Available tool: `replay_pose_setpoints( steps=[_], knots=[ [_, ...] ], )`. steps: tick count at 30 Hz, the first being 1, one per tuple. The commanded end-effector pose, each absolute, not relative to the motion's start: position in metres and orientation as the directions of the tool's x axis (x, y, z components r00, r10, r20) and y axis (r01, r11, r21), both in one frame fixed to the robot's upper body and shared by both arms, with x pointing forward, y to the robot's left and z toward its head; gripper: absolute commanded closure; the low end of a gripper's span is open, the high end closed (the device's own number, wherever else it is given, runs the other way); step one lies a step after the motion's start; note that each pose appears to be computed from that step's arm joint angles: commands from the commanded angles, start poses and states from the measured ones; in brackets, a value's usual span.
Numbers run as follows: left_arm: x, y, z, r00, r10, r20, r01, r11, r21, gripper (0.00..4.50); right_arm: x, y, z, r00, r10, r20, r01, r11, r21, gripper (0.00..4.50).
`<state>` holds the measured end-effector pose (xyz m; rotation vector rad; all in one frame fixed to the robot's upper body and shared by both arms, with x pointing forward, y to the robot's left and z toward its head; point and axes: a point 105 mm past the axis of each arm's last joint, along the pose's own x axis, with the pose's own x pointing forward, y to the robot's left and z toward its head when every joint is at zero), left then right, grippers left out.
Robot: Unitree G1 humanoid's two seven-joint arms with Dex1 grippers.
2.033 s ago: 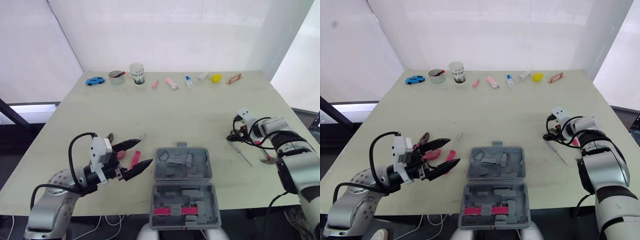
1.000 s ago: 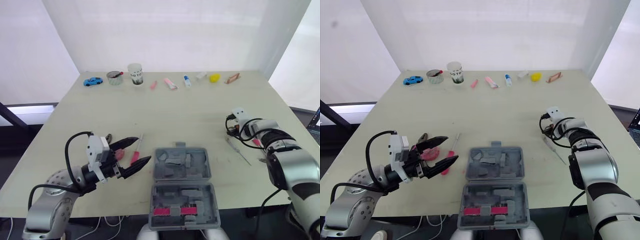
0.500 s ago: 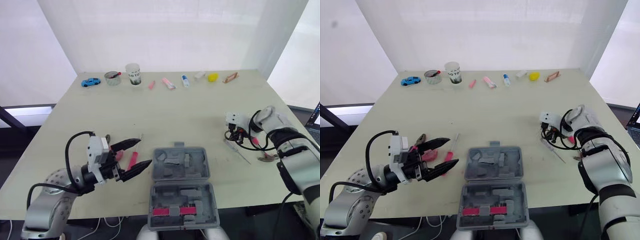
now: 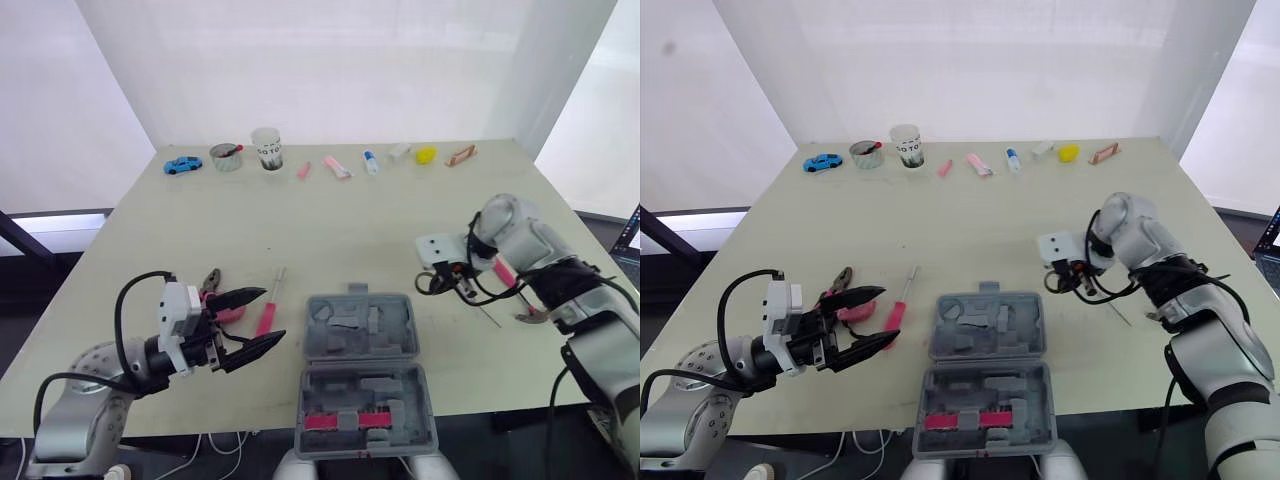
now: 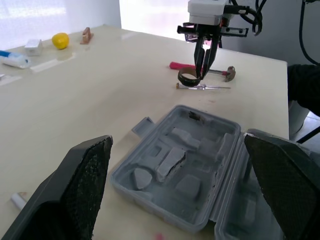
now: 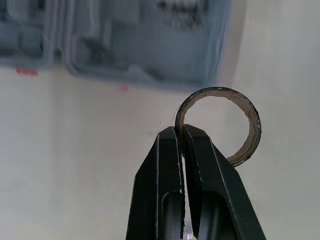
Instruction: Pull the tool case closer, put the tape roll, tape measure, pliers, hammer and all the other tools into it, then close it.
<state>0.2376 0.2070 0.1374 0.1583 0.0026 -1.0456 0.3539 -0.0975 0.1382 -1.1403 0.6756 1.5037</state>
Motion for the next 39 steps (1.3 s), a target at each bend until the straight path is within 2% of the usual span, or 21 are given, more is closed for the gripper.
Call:
replay_pose_setpoints(
  steps=[1,5,10,17,23,31,39],
  knots=[
    [0.233,0.222,0.146,0.494,-0.866,-0.082,0.863,0.477,0.167,0.00,0.352,-0.067,0.162,0.062,0.428,-0.902,-0.919,-0.327,-0.218,4.47],
    [0.224,0.240,0.143,0.456,-0.881,-0.127,0.887,0.440,0.137,0.00,0.344,-0.025,0.164,0.028,0.450,-0.892,-0.892,-0.392,-0.226,4.47],
    [0.224,0.256,0.135,0.470,-0.870,-0.148,0.882,0.457,0.118,0.00,0.330,0.009,0.159,-0.022,0.437,-0.899,-0.866,-0.458,-0.201,4.47],
    [0.223,0.253,0.128,0.525,-0.847,-0.086,0.850,0.518,0.096,0.00,0.323,0.045,0.133,-0.028,0.392,-0.919,-0.840,-0.509,-0.191,4.47],
    [0.223,0.250,0.129,0.558,-0.827,-0.065,0.828,0.551,0.103,0.00,0.326,0.060,0.124,0.017,0.364,-0.931,-0.813,-0.537,-0.225,4.47],
    [0.219,0.249,0.127,0.573,-0.817,-0.070,0.818,0.565,0.107,0.00,0.330,0.079,0.119,0.034,0.406,-0.913,-0.806,-0.528,-0.265,4.47],
    [0.216,0.249,0.126,0.579,-0.812,-0.071,0.814,0.571,0.106,0.00,0.333,0.082,0.112,0.046,0.405,-0.913,-0.796,-0.538,-0.279,4.47]
  ],
)
